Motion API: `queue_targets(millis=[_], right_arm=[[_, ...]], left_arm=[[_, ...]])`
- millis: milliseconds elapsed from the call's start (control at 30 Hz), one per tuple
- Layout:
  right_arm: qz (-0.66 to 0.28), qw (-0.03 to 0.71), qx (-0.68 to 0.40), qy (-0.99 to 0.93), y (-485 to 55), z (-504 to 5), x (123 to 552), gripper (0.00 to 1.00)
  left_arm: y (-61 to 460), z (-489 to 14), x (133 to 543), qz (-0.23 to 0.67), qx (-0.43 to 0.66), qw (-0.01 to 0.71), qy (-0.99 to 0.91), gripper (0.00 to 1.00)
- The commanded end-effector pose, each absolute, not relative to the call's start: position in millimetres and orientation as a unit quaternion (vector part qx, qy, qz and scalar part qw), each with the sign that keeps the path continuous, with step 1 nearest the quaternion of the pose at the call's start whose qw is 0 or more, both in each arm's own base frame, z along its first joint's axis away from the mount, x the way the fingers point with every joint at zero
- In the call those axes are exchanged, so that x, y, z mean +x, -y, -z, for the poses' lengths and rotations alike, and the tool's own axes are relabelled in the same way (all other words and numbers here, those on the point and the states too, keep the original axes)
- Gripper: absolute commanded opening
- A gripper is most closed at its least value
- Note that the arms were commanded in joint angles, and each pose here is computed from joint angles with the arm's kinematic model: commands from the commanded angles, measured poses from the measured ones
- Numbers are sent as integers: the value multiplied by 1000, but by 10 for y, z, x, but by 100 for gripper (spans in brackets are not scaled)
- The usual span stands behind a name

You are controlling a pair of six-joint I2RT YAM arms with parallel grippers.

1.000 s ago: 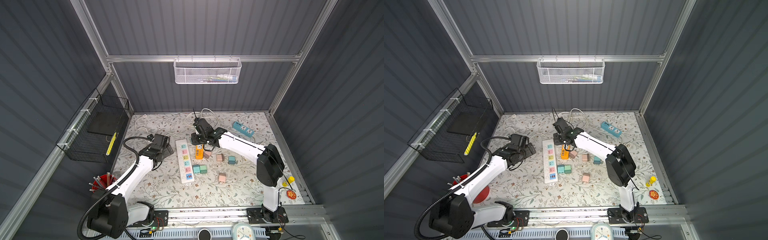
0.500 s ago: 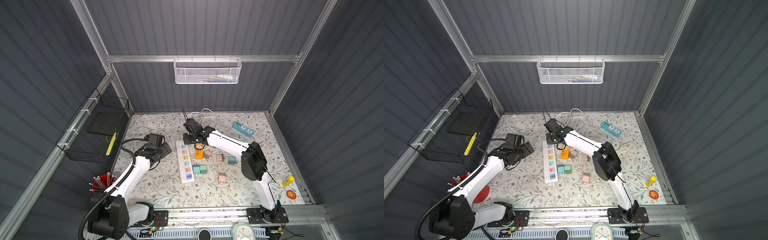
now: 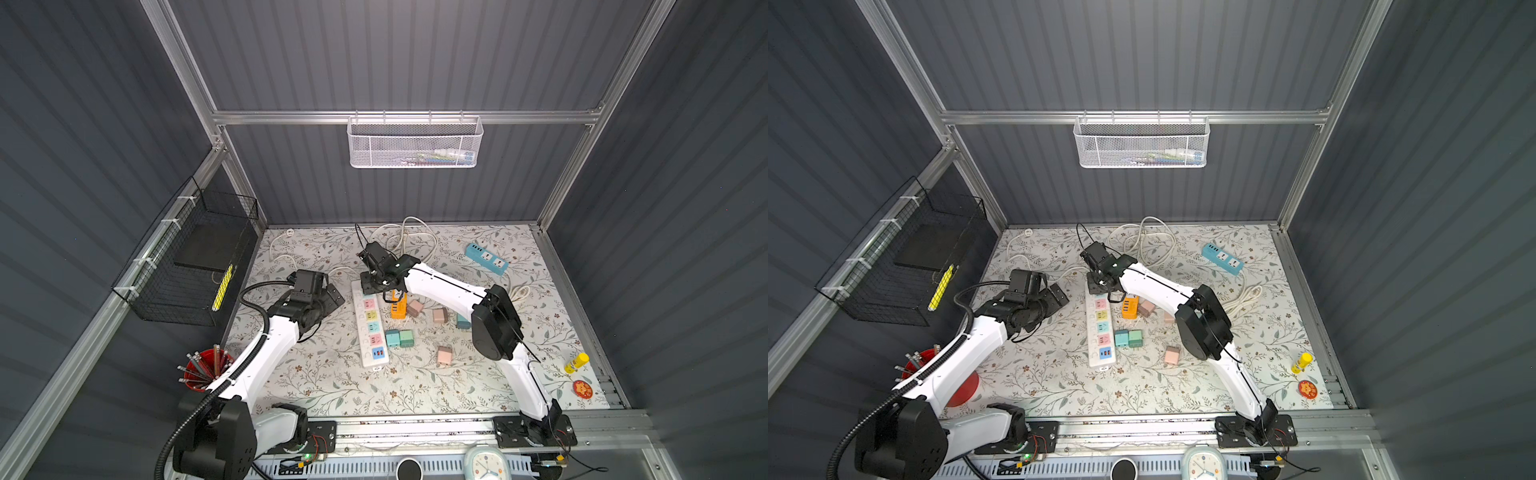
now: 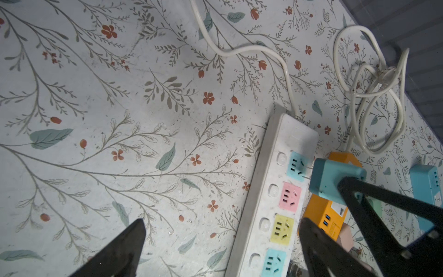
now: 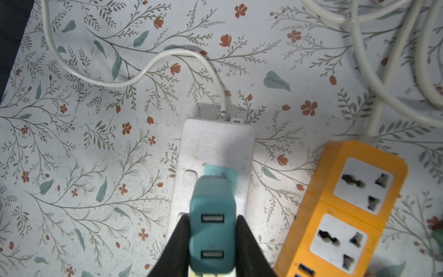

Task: Insert plugs into power strip
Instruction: Insert the plug into the socket.

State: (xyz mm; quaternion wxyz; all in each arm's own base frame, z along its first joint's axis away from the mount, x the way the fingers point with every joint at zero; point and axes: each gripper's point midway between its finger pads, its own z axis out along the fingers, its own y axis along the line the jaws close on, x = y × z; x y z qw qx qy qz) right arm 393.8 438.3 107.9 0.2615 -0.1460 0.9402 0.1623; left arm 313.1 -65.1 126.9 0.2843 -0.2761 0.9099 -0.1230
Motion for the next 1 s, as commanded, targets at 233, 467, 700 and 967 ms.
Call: queue_targets(millis=[233,467,700,967], right_arm=[[-149,255,-140,-945,-4415,-946,3950,7],[-146,258,-135,-945,-4451,-899,3985,5],[-117,259,-133,-949,-4397,-856,4012,5],[-64,240,-122,-961,-4306,-599,3922,5]], left_arm=[[682,-1184,3089,140,-287,271,-908,100],[709,-1193,3093,149,-285,272,-907,100],[713,-1184,3094,149,-282,272,-908,100],[675,-1198,3082,140,-280,278,-908,100]])
